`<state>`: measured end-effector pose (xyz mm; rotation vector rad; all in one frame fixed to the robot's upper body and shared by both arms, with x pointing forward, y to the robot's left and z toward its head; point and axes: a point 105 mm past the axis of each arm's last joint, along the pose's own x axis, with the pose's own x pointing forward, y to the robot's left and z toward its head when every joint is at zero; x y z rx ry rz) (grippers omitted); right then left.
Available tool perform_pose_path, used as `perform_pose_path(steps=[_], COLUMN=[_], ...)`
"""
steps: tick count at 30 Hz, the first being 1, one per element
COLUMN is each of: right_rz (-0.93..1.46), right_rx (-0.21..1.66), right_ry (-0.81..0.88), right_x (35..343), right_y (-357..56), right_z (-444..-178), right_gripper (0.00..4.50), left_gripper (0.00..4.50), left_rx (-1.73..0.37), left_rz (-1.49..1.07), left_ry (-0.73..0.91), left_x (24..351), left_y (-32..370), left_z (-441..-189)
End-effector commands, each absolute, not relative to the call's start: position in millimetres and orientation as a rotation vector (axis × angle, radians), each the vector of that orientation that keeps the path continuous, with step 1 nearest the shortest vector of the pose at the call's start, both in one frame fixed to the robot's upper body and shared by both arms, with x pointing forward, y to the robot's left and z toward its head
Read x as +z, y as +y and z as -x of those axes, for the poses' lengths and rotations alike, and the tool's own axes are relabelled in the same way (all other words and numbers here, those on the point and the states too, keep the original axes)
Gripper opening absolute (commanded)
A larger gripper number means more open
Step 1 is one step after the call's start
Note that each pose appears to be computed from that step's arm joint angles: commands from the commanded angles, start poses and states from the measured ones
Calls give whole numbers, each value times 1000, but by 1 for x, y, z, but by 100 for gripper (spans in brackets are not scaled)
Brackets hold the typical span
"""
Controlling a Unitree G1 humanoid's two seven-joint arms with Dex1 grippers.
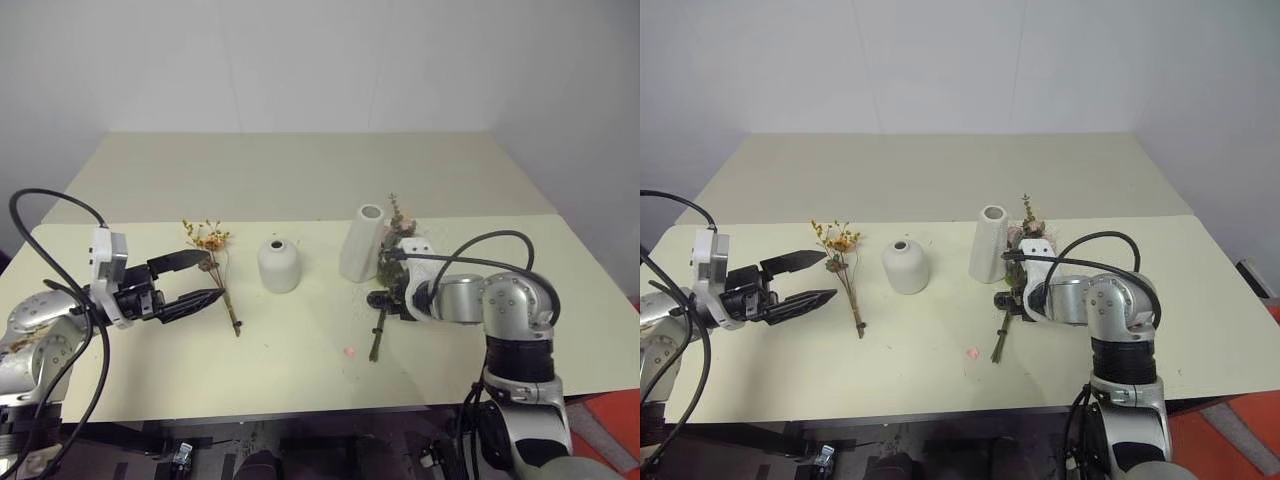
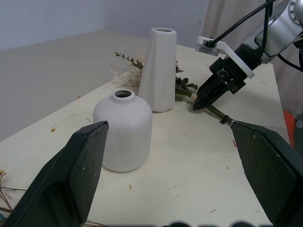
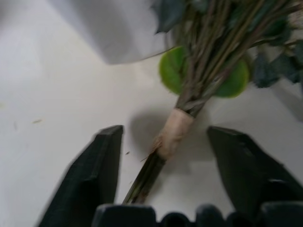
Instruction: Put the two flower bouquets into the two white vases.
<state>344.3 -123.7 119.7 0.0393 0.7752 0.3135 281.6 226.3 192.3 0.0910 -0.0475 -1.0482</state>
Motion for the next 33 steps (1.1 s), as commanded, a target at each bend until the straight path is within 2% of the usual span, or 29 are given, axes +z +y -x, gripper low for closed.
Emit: perform_pose_path(steps=[1, 6, 7, 12, 15, 17, 19, 20, 23, 28, 33], right_rz=[-64, -98, -110, -131, -101, -89, -92, -149, -259, -369, -371], right_rx=[276, 205, 186, 36, -97, -128, -92, -9, 157, 341, 377], right_ry=[754, 751, 747, 663, 346, 59, -153, -267, -496, -653, -696], right_x=[130, 131, 131, 144, 192, 238, 273, 294, 329, 345, 347], right_y=[-132, -146, -149, -167, -182, -184, -177, -167, -149, -128, -113], right_z=[-351, -356, -357, -364, -378, -381, -376, -370, -352, -344, -357], right_gripper=[200, 39, 24, 24, 24, 24, 24, 24, 24, 24, 24], left_gripper=[450, 450, 450, 450, 450, 450, 450, 450, 450, 450, 450], left_rx=[-1026, -1022, -1022, -1022, -1023, -1023, -1025, -1028, -1034, -1039, -1031], left_rz=[-144, -141, -141, -144, -147, -151, -152, -153, -153, -152, -155], left_ry=[-108, -107, -107, -106, -107, -110, -113, -115, -118, -123, -126], left_x=[205, 205, 204, 204, 205, 206, 207, 207, 209, 212, 213], left_y=[227, 227, 227, 226, 226, 226, 225, 225, 224, 223, 224], left_z=[-279, -279, -279, -281, -283, -285, -286, -287, -289, -291, -289])
